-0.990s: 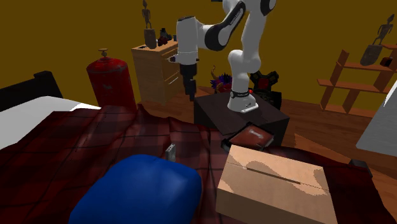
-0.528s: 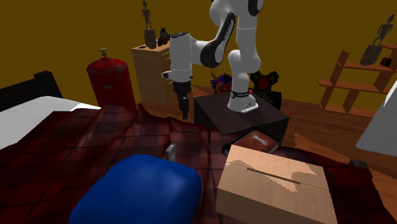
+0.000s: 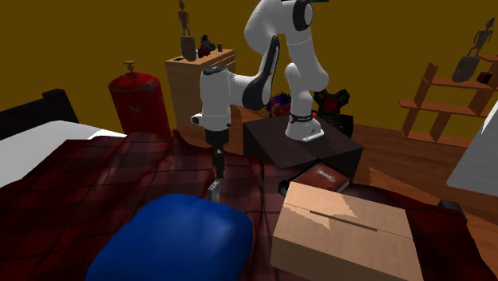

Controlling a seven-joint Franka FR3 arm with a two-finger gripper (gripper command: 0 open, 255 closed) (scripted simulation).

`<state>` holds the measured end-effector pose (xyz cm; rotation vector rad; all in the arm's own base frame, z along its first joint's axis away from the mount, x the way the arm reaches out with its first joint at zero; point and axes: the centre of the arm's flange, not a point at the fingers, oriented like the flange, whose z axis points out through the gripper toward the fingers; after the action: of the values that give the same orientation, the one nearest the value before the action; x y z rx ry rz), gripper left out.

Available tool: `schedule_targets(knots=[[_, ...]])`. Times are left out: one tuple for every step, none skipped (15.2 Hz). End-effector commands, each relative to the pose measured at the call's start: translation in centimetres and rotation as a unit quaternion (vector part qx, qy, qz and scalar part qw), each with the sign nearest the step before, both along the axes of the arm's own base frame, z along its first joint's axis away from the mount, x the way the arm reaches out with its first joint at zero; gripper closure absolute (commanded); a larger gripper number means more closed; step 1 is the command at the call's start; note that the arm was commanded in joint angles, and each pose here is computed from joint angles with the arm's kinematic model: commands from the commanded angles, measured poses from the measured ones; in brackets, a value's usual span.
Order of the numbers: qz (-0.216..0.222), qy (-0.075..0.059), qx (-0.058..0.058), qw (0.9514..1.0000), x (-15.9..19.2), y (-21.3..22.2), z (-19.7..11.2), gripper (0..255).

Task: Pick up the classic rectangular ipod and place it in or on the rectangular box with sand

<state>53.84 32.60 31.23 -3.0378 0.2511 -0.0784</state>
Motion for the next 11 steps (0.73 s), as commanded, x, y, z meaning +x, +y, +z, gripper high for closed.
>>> schedule_targets(knots=[[-0.007, -0.002, -0.002, 1.0000, 1.6, 1.5, -1.3, 0], [-0.010, -0.003, -0.002, 0.9999, 2.3, 2.3, -2.0, 0], [-0.010, -0.003, -0.002, 0.9999, 2.4, 2.4, -2.0, 0], [-0.010, -0.003, -0.002, 0.9999, 2.4, 2.4, -2.6, 0], [-0.010, -0.003, -0.002, 0.9999, 2.4, 2.5, -3.1, 0], [-0.010, -0.003, -0.002, 0.9999, 2.5, 2.5, -3.6, 0], [-0.010, -0.003, -0.002, 0.9999, 2.5, 2.6, -4.1, 0], [-0.010, -0.003, -0.002, 0.9999, 2.6, 2.6, -4.7, 0], [-0.010, -0.003, -0.002, 0.9999, 2.6, 2.6, -5.2, 0], [-0.010, -0.003, -0.002, 0.9999, 2.6, 2.7, -6.0, 0], [-0.010, -0.003, -0.002, 0.9999, 2.6, 2.7, -6.0, 0]])
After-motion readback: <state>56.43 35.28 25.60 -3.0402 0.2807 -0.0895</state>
